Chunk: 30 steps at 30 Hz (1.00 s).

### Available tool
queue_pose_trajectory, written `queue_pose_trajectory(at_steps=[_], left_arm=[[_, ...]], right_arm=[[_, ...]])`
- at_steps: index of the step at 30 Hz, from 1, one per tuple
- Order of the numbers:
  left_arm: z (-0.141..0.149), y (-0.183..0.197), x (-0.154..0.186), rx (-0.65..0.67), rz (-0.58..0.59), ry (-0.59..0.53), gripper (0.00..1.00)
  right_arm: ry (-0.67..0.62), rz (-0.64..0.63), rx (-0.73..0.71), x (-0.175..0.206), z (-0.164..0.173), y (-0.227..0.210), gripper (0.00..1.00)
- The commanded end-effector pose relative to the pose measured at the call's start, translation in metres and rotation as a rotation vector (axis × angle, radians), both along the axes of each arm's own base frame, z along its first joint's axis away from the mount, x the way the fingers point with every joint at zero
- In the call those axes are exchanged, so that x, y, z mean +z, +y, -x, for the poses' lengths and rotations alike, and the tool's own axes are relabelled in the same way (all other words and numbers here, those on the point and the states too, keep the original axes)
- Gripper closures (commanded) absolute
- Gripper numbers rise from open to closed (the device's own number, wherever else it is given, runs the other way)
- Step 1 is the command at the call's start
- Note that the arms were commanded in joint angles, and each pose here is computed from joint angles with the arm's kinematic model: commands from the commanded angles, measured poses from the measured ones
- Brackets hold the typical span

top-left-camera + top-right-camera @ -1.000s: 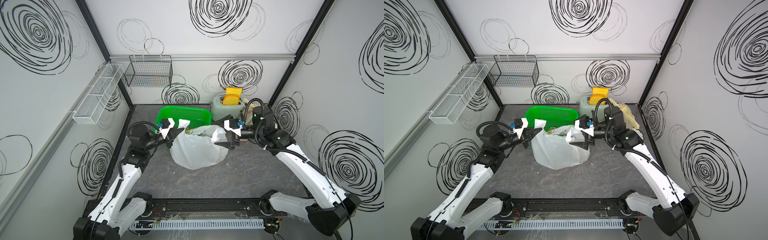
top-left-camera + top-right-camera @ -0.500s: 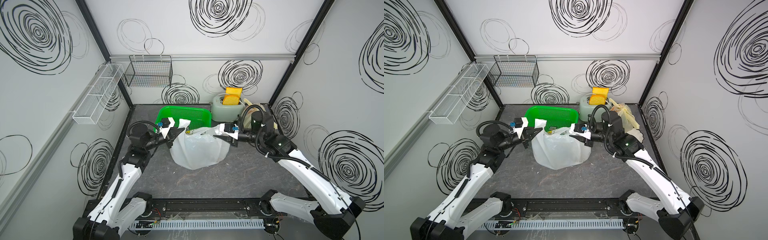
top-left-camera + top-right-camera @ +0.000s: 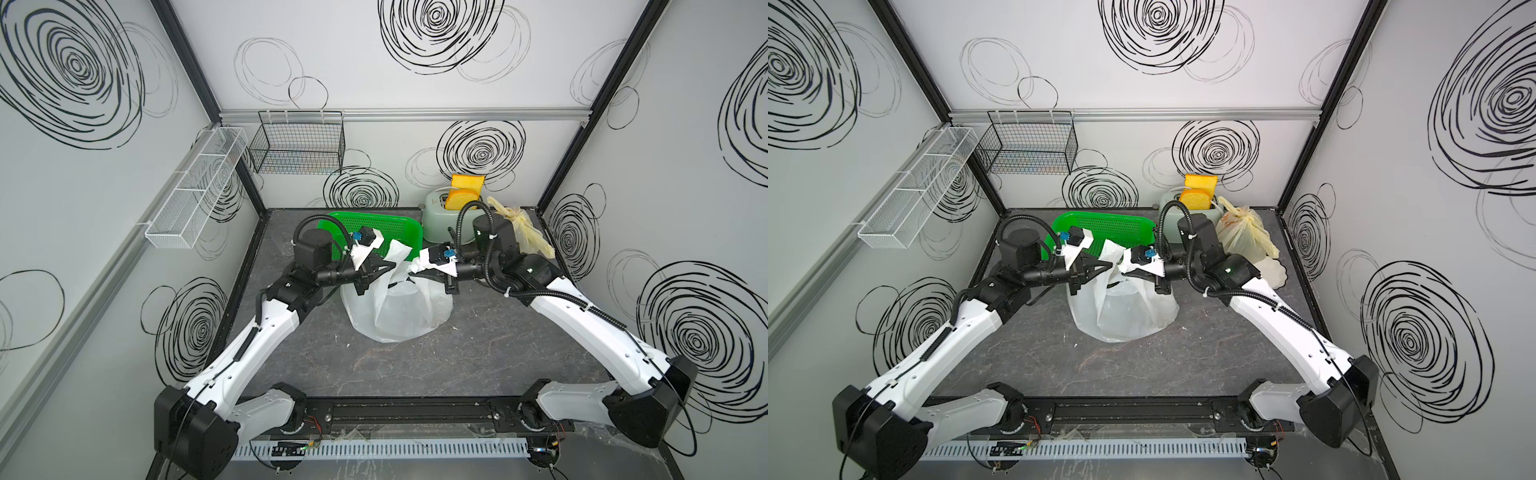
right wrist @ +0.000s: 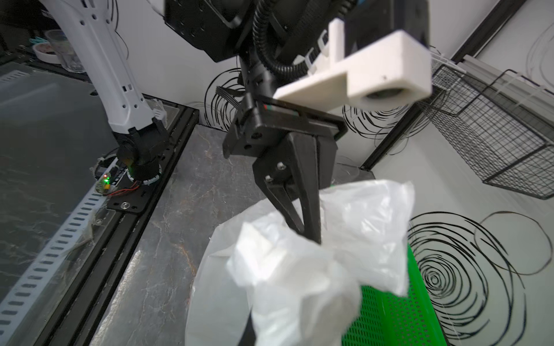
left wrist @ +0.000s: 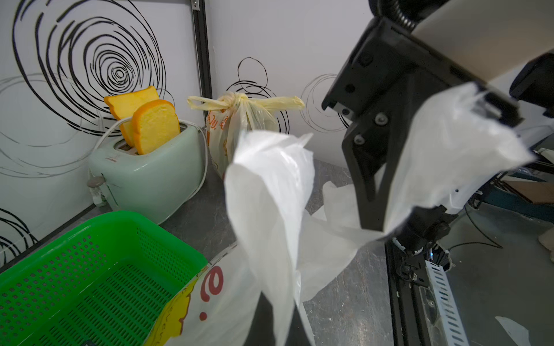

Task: Place the pineapple into a plastic bag & tie a knot
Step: Cross the plastic bag at the center of the board.

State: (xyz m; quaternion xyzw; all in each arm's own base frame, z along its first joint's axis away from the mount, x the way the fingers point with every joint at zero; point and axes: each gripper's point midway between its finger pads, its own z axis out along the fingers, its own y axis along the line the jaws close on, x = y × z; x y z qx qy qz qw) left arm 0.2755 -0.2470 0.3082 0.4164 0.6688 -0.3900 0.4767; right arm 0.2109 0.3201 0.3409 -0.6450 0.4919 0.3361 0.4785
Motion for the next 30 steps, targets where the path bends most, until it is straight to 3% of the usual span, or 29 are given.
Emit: queue_pose_trajectory(at_steps=[1,7,16,26,30], left_arm=[[0.005,-0.011,0.005,-0.070,-0.021,-0.040,1.00],[0.008,-0.020,0.001,-0.130,-0.015,-0.081,0.98],[0.039,-0.022,0.002,-0.254,0.003,-0.211,0.72],[0.035,-0.015,-0.006,-0.245,0.019,-0.190,0.68],[0.036,-0.015,-0.003,-0.245,0.054,-0.183,0.61]], right_arm=[[0.007,-0.062,0.133,0.016,0.016,0.008,1.00],[0.025,-0.103,0.159,0.018,0.009,0.018,1.00],[0.028,-0.125,0.107,0.011,-0.010,0.018,1.00],[0.043,-0.103,0.077,-0.003,-0.014,0.017,1.00],[0.057,-0.107,0.094,-0.006,-0.012,0.021,1.00]])
